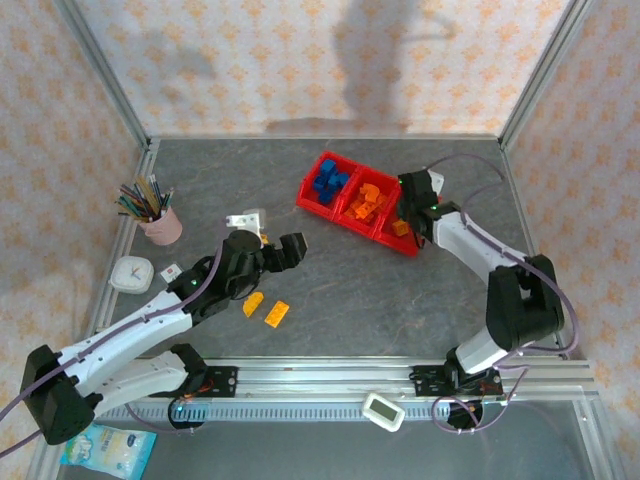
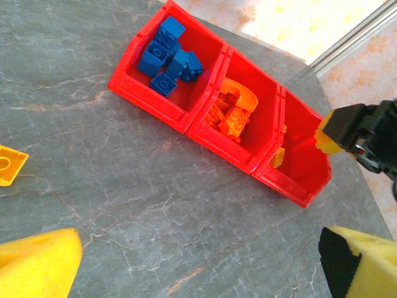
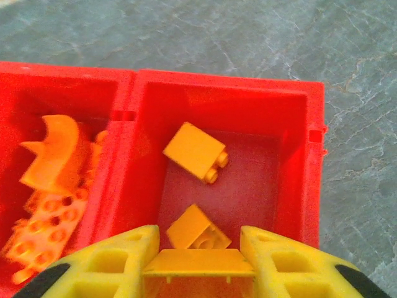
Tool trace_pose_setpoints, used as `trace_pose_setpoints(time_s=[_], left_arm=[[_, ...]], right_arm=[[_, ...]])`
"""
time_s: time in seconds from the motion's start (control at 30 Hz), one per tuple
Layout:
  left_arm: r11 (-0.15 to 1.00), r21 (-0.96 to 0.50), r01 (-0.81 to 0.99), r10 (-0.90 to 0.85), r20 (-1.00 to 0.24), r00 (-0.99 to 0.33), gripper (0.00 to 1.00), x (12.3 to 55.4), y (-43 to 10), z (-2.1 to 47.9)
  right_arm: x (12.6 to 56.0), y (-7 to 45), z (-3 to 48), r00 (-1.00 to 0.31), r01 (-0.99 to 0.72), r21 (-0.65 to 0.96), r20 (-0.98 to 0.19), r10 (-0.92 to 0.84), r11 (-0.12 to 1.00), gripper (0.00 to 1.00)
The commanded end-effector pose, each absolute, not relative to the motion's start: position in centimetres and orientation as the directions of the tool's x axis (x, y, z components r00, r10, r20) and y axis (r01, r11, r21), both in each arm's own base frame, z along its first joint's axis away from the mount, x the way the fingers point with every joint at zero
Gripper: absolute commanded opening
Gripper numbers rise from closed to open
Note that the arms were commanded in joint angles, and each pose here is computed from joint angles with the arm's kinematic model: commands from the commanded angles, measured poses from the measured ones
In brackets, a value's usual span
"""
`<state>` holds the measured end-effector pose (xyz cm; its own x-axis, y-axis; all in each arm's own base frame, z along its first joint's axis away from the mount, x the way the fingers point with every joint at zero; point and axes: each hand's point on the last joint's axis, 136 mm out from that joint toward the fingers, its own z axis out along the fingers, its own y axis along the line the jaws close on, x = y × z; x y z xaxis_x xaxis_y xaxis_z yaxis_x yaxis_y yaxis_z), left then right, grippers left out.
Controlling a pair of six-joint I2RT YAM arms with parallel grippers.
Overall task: Sort the legos into containers by color
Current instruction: Place the lego in the container, then pick up the lego from the middle-left of the table.
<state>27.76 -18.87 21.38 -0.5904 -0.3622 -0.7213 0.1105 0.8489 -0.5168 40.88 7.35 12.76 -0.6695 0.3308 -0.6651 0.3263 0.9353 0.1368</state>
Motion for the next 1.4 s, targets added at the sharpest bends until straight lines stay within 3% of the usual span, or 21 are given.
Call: trace_pose_setpoints(time_s=[0.0, 0.13, 0.23, 0.53, 0.9, 1.37], left_arm=[[0.832, -0.534, 0.149, -0.376, -0.741, -0.556, 0.99, 28.4, -19.3, 23.6], [0.833, -0.534, 0.145, -0.379, -0.741, -0.554, 0.99, 28.4, -19.0, 23.6], [0.831, -0.538, 0.14, -0.386, -0.741, -0.549, 0.99, 28.3, -18.7, 23.7], [0.83, -0.544, 0.119, -0.408, -0.739, -0.536, 0.99, 28.3, -17.7, 23.7], [0.837, -0.546, 0.038, -0.452, -0.73, -0.513, 0.99, 26.8, -14.6, 23.2], [0.825, -0.55, -0.128, -0.54, -0.703, -0.462, 0.99, 23.5, -9.2, 22.0]], right_arm=[[43.0, 7.1, 12.5, -0.662, 0.32, 0.123, -0.681, 0.314, 0.94, 0.26], [44.3, 6.6, 11.3, -0.675, 0.333, 0.109, -0.665, 0.318, 0.936, 0.31], [44.8, 6.8, 11.2, -0.679, 0.325, 0.111, -0.664, 0.313, 0.939, 0.4], [44.1, 8.7, 15.3, -0.659, 0.243, 0.158, -0.697, 0.283, 0.957, 0.54], [39.2, 22.5, 16.5, -0.704, -0.102, 0.194, -0.707, 0.067, 0.976, 0.67], [34.8, 39.5, 10.4, -0.674, -0.51, 0.101, -0.663, -0.325, 0.854, 0.81]])
